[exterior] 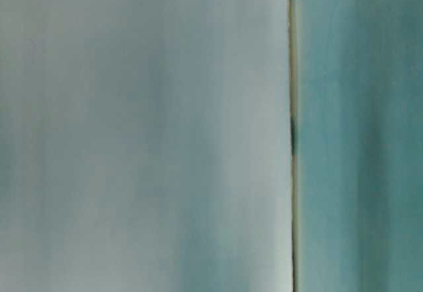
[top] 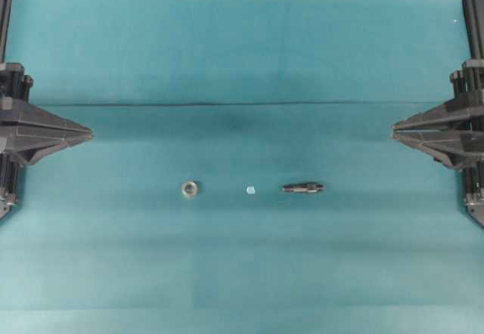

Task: Insert the washer onto the shaft with both hands.
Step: 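Move left gripper toward the silver washer and right gripper toward the shaft, then lower both open grippers over the washer and the threaded shaft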

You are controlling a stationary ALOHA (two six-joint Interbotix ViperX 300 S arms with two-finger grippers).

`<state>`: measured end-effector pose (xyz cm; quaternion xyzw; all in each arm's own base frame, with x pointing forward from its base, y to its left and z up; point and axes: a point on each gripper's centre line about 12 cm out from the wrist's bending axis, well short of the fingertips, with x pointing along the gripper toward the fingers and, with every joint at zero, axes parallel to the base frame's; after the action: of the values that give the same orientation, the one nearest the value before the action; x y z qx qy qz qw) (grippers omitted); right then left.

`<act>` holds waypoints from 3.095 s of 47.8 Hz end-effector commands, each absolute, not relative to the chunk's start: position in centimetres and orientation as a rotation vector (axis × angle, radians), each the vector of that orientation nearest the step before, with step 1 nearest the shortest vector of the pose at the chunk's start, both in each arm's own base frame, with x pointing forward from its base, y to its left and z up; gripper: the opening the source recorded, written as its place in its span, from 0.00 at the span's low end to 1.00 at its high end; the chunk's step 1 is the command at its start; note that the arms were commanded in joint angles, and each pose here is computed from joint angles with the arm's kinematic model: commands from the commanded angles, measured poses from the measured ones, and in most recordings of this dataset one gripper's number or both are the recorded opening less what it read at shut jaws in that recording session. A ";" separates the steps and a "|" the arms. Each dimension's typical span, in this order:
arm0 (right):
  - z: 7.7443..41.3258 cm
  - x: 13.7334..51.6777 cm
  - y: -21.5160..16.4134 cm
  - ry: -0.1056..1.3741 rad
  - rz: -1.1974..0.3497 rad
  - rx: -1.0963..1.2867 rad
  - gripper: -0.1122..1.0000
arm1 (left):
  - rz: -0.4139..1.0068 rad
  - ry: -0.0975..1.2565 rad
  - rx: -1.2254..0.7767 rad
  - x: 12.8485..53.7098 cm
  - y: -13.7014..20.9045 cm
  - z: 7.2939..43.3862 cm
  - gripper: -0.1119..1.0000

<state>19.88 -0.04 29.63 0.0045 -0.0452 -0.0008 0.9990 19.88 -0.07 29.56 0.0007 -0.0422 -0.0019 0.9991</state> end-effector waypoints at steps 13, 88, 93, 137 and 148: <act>26.9 20.7 -0.2 0.178 -0.024 0.153 0.01 | -0.025 0.026 -0.098 25.4 -0.6 29.2 0.12; 16.6 32.0 2.3 1.082 0.001 0.069 0.01 | 0.021 1.042 -0.075 36.8 -1.8 16.7 0.12; 16.4 32.2 2.3 1.083 0.002 0.064 0.01 | 0.021 1.062 -0.071 36.6 -1.8 16.0 0.12; 14.3 32.6 1.2 1.128 0.001 -0.084 0.92 | 0.036 1.061 -0.084 36.8 -1.3 14.1 0.94; 14.0 32.5 1.2 1.110 0.004 -0.082 0.90 | 0.054 1.077 -0.090 36.9 -0.5 13.0 0.94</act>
<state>32.40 1.21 13.81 -0.0366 0.5347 -0.0005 0.8443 36.57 -0.71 12.83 -0.0437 0.5194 0.0248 0.8531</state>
